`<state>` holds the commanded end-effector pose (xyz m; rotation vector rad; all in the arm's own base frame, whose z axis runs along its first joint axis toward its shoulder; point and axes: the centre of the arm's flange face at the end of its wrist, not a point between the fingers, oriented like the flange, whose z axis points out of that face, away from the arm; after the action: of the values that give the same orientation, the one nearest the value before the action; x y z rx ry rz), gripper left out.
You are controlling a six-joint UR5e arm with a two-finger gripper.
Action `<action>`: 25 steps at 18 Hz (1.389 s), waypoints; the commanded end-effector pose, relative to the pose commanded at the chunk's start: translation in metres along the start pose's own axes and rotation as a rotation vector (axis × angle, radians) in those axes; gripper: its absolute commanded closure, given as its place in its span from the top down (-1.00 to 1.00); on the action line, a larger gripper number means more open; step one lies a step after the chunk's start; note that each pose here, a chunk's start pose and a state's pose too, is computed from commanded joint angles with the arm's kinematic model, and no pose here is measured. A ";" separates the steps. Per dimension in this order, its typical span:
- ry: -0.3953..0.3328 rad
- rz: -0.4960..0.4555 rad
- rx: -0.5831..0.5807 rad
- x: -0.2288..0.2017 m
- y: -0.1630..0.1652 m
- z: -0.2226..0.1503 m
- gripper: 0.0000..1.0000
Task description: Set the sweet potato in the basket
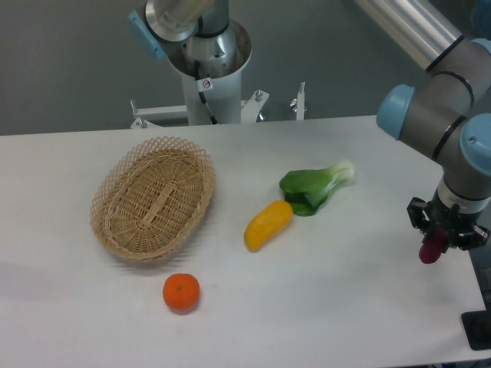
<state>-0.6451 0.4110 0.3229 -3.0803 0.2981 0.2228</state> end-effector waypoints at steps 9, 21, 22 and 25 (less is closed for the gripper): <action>0.042 -0.004 0.048 0.032 -0.009 -0.005 -0.56; 0.070 0.003 0.094 0.182 -0.095 -0.029 -0.56; 0.078 0.018 0.093 0.200 -0.098 -0.031 -0.56; 0.097 0.076 0.092 0.259 -0.108 -0.039 -0.57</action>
<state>-0.3670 0.4665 0.3258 -2.9970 0.4170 0.0596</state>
